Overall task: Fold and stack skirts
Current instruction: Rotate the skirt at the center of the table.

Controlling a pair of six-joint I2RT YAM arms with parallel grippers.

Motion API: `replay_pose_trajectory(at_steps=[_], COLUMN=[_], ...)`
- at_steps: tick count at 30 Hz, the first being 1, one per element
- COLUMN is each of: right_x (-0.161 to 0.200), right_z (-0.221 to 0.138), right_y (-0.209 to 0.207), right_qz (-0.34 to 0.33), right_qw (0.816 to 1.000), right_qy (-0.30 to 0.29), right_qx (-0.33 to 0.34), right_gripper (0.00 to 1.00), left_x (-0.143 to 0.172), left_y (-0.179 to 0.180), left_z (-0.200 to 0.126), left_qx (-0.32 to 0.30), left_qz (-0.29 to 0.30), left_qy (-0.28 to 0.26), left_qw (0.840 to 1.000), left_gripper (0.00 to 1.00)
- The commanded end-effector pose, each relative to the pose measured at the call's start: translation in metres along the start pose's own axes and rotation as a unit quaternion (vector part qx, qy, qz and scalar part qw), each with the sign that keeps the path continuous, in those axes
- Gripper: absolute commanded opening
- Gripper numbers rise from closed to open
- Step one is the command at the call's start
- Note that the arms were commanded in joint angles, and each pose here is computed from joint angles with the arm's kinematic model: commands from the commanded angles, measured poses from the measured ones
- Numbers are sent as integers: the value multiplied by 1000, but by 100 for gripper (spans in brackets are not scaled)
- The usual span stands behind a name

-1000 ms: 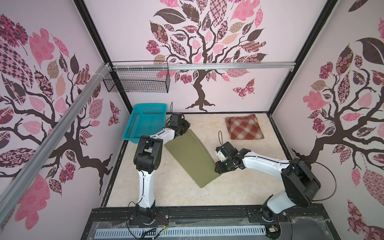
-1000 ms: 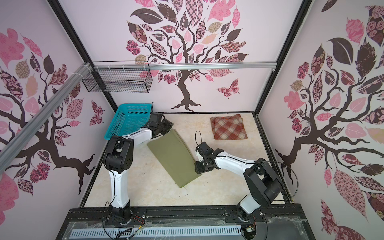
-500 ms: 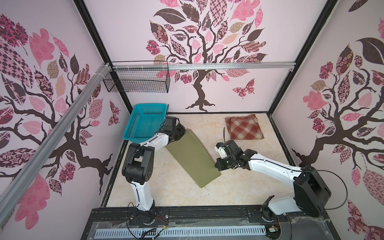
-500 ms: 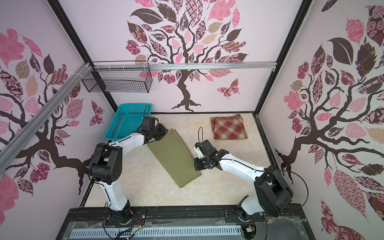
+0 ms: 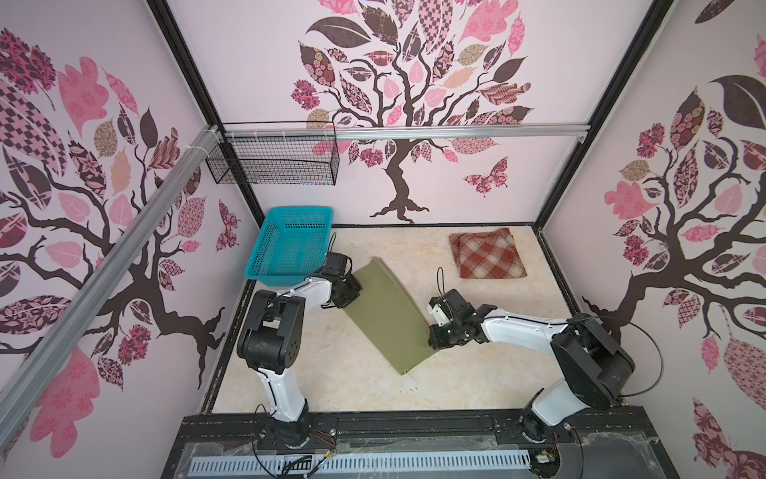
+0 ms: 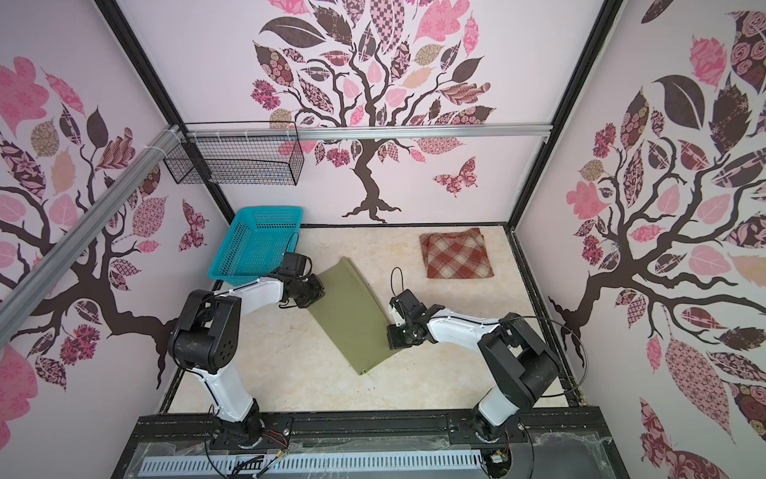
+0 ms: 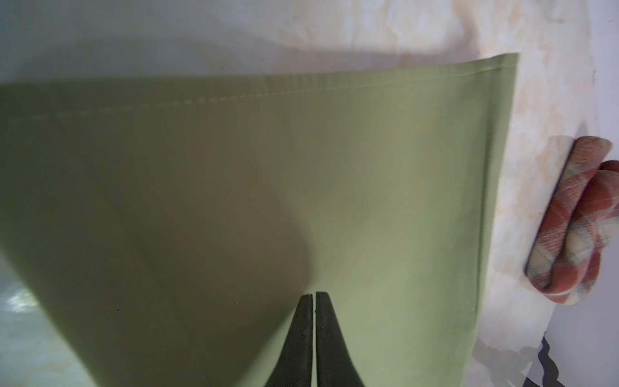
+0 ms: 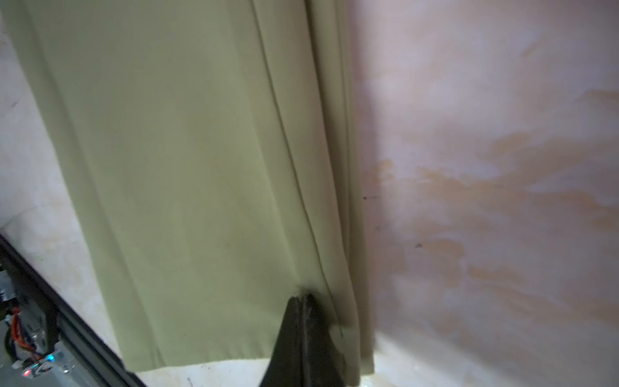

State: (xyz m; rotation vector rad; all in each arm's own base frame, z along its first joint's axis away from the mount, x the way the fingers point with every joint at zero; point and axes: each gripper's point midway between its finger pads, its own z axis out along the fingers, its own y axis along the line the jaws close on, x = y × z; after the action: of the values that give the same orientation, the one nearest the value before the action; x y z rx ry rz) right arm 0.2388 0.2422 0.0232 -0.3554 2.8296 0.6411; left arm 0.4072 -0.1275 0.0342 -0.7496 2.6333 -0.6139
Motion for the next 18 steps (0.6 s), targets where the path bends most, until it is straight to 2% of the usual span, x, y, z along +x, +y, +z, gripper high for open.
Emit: replay_pose_trajectory(at_steps=[1, 7, 12, 15, 18], right_x=[-3, -19, -46, -66, -85], right_z=[9, 14, 11, 2, -16], right_y=[-21, -54, -81, -97, -90], right_qz=[20, 29, 60, 62, 50], right_qw=[999, 995, 993, 988, 986], right_qy=[-4, -15, -36, -52, -74], right_qx=[37, 97, 100, 135, 141], right_gripper=[0, 0, 0, 0, 0], left_x=[11, 28, 48, 67, 83], left_y=[20, 31, 41, 41, 36], left_z=[0, 1, -9, -19, -30], left_qx=[-30, -29, -34, -31, -20], left_qz=[8, -3, -13, -5, -2], left_qy=[12, 32, 42, 45, 50], left_qw=[999, 999, 998, 998, 999], left_gripper=[9, 9, 9, 9, 9])
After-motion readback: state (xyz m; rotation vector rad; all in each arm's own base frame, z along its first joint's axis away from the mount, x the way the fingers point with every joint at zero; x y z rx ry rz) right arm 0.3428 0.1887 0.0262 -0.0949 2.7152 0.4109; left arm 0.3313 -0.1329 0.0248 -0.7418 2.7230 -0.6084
